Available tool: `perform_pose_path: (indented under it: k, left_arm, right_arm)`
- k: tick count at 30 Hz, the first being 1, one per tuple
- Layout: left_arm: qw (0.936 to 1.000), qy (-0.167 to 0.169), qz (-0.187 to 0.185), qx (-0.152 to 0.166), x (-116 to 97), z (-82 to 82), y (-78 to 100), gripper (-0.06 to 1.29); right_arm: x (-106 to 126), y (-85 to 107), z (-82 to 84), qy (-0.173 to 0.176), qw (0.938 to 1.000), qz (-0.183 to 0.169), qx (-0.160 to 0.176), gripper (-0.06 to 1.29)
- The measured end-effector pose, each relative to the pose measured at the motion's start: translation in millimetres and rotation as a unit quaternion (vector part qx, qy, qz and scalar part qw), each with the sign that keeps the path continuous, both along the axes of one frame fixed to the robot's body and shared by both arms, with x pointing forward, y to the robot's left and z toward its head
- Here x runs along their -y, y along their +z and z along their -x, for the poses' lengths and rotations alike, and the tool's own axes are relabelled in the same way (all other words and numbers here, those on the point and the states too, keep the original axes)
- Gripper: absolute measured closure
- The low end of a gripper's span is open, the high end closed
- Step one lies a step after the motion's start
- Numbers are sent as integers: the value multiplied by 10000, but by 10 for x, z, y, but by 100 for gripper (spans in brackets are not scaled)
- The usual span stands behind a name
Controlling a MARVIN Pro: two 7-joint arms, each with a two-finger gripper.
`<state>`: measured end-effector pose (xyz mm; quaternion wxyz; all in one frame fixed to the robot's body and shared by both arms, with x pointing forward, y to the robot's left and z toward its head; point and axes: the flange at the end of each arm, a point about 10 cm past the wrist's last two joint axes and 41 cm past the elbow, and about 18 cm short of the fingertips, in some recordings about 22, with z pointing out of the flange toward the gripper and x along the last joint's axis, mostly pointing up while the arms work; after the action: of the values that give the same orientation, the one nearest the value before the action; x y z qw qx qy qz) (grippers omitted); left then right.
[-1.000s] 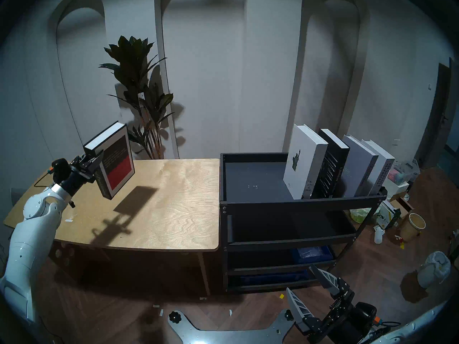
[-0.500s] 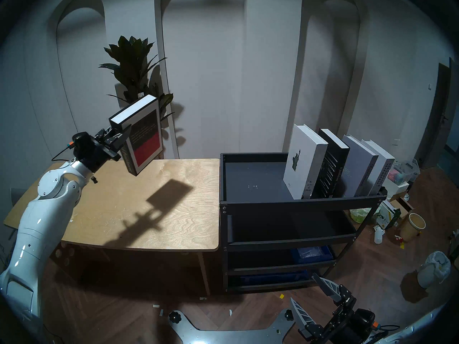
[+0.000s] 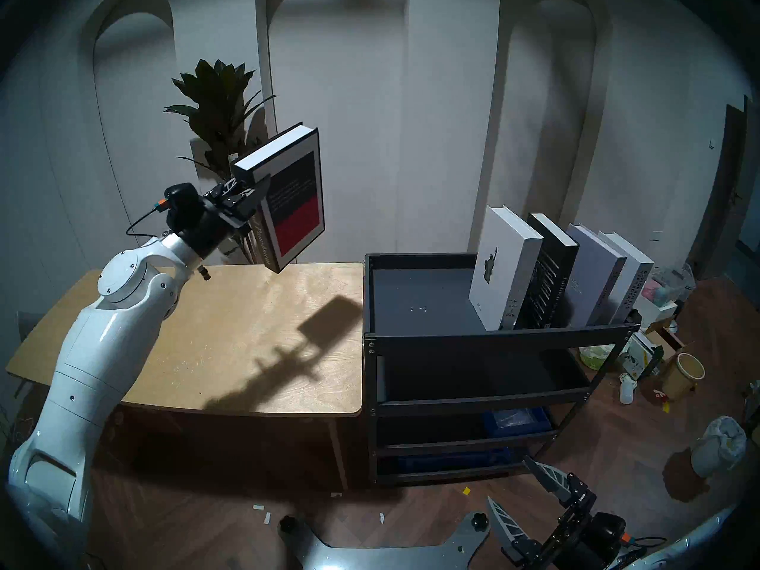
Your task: Move the books from the display table onto the shelf, standing them upright with spines facing out and tallest at one end
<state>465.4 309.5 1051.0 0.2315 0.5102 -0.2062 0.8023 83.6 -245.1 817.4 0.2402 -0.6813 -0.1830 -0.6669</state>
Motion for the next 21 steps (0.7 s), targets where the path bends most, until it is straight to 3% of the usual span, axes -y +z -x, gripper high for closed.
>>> perform_pose_path:
  k: [5,21]
  left_arm:
    - [9997,32,138,-211,162,-50,21,85]
    - [9945,-154,556,-878,993,-106,145,85]
  right_arm:
    - [28,-17,10,2,10000,51,-16,2]
    - [124,-83,28,5,9997,229,-46,2]
